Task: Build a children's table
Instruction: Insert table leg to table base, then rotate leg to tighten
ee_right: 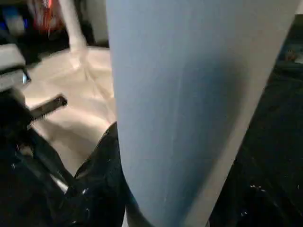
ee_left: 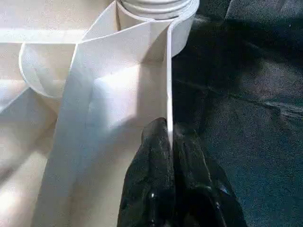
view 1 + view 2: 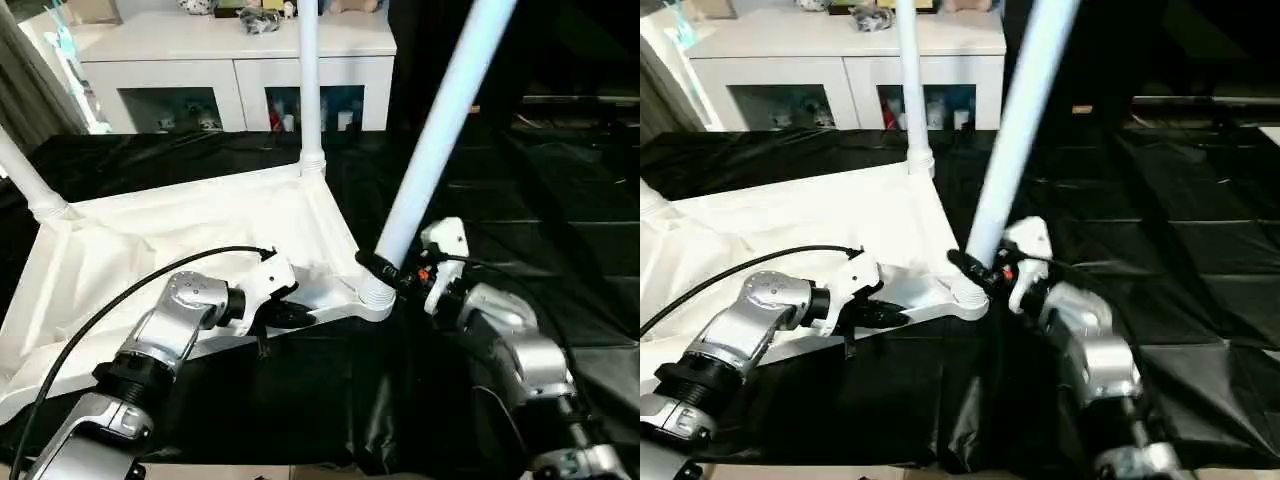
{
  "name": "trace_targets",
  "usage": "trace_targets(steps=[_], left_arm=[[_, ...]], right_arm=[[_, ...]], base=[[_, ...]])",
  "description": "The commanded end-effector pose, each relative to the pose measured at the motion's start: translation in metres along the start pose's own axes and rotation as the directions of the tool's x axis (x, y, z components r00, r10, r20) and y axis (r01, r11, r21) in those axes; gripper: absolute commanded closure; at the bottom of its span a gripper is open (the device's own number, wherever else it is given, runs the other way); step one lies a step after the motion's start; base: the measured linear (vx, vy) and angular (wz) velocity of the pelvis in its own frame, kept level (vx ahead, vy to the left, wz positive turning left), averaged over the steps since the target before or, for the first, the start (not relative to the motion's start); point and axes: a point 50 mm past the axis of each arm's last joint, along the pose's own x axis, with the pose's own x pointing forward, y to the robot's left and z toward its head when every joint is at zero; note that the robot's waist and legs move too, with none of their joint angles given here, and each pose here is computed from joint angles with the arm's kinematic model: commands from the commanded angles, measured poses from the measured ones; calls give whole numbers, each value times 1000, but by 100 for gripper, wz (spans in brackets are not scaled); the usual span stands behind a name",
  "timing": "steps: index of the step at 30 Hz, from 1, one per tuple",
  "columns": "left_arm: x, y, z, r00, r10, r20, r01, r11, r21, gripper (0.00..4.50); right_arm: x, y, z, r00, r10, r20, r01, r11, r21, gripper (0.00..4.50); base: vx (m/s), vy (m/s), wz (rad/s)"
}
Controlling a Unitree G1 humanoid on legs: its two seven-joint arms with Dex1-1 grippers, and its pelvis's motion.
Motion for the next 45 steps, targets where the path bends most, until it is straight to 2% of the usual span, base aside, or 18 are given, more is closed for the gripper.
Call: trace_targets(steps=[1, 7, 12, 23, 29, 33, 34, 37, 38, 39, 40, 43, 45], left_arm=[[-2, 2, -8, 999, 26, -48, -26, 1000, -16, 450], [-2, 1, -9, 998, 33, -50, -34, 999, -18, 450], [-1, 0, -11, 998, 24, -59, -26, 999, -25, 450], [-3, 1, -12, 993, 10, -120, -9, 1000, 6, 450], [-2, 2, -13, 990, 0, -144, 1, 1000, 8, 450], [3, 0, -17, 990, 7, -143, -12, 999, -30, 450], [7, -2, -17, 989, 16, -145, -23, 999, -42, 450], [14, -3, -17, 989, 34, -147, -42, 998, -54, 450], [25, -4, -12, 987, 69, -144, -82, 993, -80, 450], [26, -4, -12, 987, 72, -143, -84, 993, -82, 450], [37, -3, -6, 983, 115, -140, -132, 984, -118, 450], [54, -1, 6, 971, 183, -156, -207, 966, -154, 450], [60, -1, 11, 967, 202, -155, -227, 959, -169, 450]], right_arm=[[-5, 8, -42, 972, 61, -228, -44, 996, 78, 266], [-5, 10, -43, 956, 112, -272, -94, 992, 79, 266], [-8, 10, -53, 939, 116, -324, -92, 992, 89, 266], [-6, 5, -48, 948, 96, -305, -76, 994, 79, 266], [-4, 6, -49, 953, 79, -291, -54, 994, 95, 266], [0, -2, -50, 964, -63, -260, 97, 988, 122, 266], [3, -6, -52, 957, -137, -256, 176, 974, 139, 266], [8, -8, -54, 942, -215, -256, 262, 951, 166, 266], [16, -9, -56, 917, -300, -261, 356, 913, 200, 266], [16, -9, -56, 916, -304, -263, 360, 911, 201, 266], [24, -8, -59, 891, -351, -288, 415, 887, 202, 266], [37, -2, -62, 860, -386, -334, 458, 872, 173, 266], [42, -1, -62, 842, -414, -344, 494, 850, 185, 266]], base=[[0, 0, 0], [0, 0, 0], [0, 0, 0], [0, 0, 0], [0, 0, 0], [0, 0, 0], [0, 0, 0], [0, 0, 0], [0, 0, 0], [0, 0, 0], [0, 0, 0], [-36, 50, -8], [-37, 64, -9]])
